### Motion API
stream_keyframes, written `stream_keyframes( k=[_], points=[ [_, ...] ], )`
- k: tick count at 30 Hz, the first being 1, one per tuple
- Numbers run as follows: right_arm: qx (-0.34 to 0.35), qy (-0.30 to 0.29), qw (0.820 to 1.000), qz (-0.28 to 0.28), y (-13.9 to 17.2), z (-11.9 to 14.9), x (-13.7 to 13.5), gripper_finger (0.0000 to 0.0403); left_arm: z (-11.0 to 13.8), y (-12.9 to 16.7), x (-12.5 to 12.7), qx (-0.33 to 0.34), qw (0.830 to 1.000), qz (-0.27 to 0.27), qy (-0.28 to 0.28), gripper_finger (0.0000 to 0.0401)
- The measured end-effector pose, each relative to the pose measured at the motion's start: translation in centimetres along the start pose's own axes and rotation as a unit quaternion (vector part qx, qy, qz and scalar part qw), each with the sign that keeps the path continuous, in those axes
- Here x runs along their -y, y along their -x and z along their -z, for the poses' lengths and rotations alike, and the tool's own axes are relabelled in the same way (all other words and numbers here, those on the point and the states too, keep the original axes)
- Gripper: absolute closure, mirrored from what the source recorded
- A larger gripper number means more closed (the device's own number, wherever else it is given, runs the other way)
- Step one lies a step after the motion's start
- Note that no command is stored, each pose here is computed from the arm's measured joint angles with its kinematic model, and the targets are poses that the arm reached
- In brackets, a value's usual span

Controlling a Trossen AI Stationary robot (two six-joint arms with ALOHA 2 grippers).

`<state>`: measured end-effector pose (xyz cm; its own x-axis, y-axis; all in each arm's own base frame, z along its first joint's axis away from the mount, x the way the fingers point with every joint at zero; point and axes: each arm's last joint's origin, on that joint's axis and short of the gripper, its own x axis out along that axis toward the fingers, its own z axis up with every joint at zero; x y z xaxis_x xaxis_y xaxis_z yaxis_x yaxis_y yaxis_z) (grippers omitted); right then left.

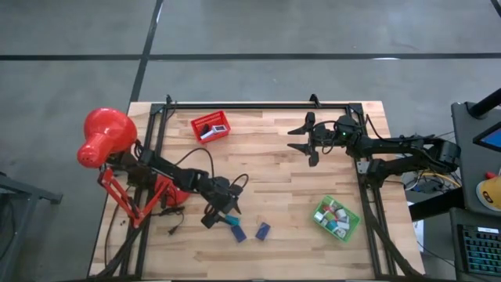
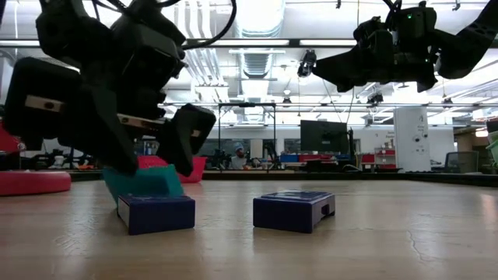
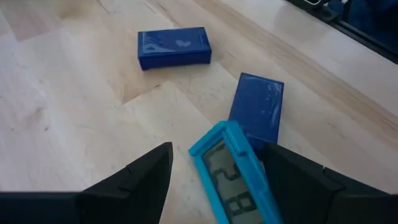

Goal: Pick & Place Office items
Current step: Put the light blue digital clock into the red bin

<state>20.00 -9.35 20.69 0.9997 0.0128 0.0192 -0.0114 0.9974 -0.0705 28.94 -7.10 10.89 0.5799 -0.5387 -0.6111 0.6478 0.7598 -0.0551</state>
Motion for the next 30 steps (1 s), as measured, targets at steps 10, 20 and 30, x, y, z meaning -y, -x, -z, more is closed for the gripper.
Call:
stream_keyframes(
  k=[10,20,30],
  points=[
    [0.000,0.000,1.000,0.000,0.0,0.0,0.0,0.0199,0.8,-0.6,-0.2,-0.023,1.000,-0.020,0.008,0.0146],
    [0.000,0.000,1.000,0.000,0.0,0.0,0.0,0.0199,0.9,-0.6,-0.3,-0.027,0.999,-0.034,0.009,0.0146],
    [0.000,0.000,1.000,0.000,0.0,0.0,0.0,0.0199,1.5,0.2,-2.0,-0.049,0.994,-0.094,0.027,0.0146]
  ],
)
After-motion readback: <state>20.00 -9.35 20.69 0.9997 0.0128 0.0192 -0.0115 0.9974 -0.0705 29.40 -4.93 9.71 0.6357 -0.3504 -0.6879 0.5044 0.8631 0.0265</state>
